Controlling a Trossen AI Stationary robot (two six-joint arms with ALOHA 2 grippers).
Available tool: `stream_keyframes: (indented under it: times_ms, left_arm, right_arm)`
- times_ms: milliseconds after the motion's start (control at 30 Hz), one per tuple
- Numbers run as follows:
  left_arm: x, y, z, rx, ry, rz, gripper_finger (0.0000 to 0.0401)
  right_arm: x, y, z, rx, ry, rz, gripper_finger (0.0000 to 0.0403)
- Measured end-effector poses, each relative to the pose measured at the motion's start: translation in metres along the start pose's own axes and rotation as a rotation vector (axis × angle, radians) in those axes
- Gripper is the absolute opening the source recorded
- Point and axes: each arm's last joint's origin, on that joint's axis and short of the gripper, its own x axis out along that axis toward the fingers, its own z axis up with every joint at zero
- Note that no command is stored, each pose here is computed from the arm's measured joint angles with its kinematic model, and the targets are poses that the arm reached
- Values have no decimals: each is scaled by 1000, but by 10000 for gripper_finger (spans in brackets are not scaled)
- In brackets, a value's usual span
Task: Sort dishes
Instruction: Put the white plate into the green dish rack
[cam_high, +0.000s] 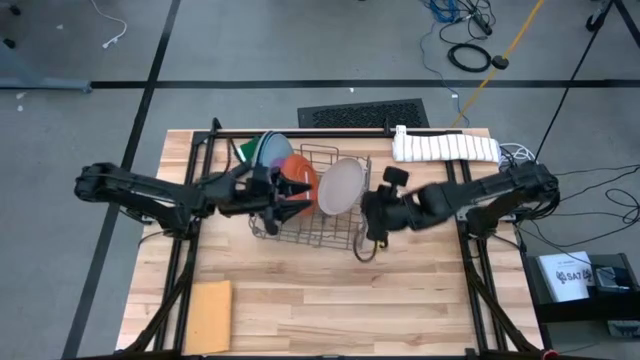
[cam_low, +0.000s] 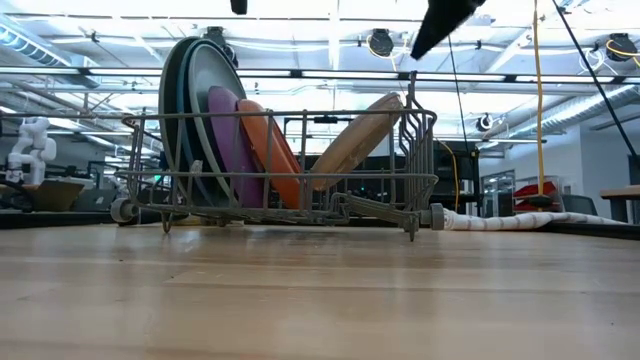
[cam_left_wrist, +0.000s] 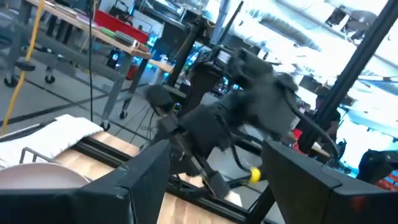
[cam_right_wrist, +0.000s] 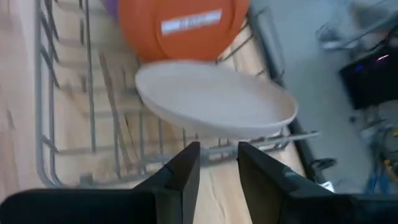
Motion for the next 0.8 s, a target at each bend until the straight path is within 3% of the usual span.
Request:
stream_keyframes:
  times_ms: [233,367,633,800]
  left_arm:
    - [-19,-6,12,52,37,-25,253]
    - [-27,-7,15,93,70,-20,253]
    - [-35,-6,15,186,124,-8,253]
    - [-37,-6,15,235,130,-9,253]
  right_arm:
    - [13,-37,20,-109,31,227,107]
    - [20,-55,23,-152,65,266,119]
    - [45,-43,29,-415,112,352,150]
    - [52,-38,56,-525,115,366,152]
